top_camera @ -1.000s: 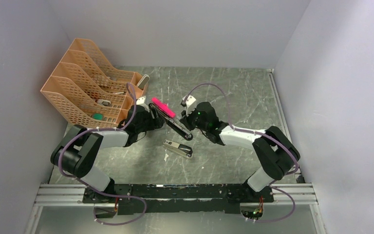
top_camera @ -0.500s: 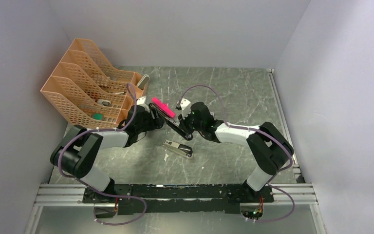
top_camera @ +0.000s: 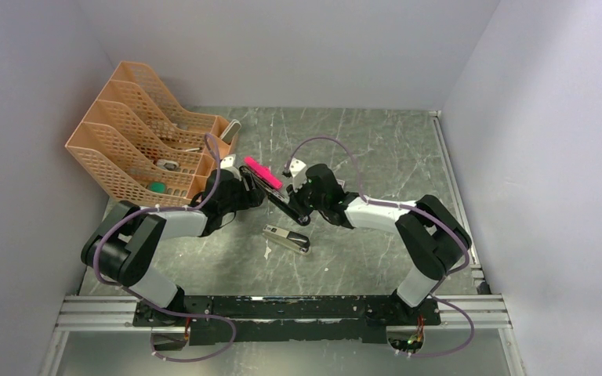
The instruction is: Load the staples into the stapler
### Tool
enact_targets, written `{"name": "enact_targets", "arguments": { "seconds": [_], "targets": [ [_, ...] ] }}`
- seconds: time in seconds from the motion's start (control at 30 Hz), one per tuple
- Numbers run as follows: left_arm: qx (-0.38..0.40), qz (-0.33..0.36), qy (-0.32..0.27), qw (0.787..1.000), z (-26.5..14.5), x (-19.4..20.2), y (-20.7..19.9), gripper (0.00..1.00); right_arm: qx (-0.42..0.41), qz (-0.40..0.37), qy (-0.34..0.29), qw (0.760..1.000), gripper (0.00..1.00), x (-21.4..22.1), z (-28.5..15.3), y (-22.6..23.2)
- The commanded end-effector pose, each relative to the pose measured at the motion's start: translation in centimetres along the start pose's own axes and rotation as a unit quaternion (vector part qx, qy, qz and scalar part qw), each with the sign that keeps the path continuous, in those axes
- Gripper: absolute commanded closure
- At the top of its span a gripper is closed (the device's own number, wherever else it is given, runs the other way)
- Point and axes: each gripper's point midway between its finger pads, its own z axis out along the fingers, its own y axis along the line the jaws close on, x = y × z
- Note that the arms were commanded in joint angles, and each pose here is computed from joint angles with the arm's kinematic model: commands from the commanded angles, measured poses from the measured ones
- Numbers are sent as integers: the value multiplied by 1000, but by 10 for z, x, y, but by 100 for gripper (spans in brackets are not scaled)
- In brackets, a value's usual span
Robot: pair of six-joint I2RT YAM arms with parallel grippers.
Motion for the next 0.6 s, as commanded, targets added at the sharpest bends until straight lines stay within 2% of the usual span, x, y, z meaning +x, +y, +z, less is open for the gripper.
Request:
{"name": "enact_targets", "arguments": {
  "seconds": [0.0, 0.57],
  "targets": [
    [9, 12, -26, 1000, -2, -13, -7, 31, 6, 0, -1, 1000, 100, -6, 4, -2],
    [10, 13, -25, 1000, -3, -12, -10, 31, 11, 5, 24, 1000, 100, 5, 5, -1]
  ]
}}
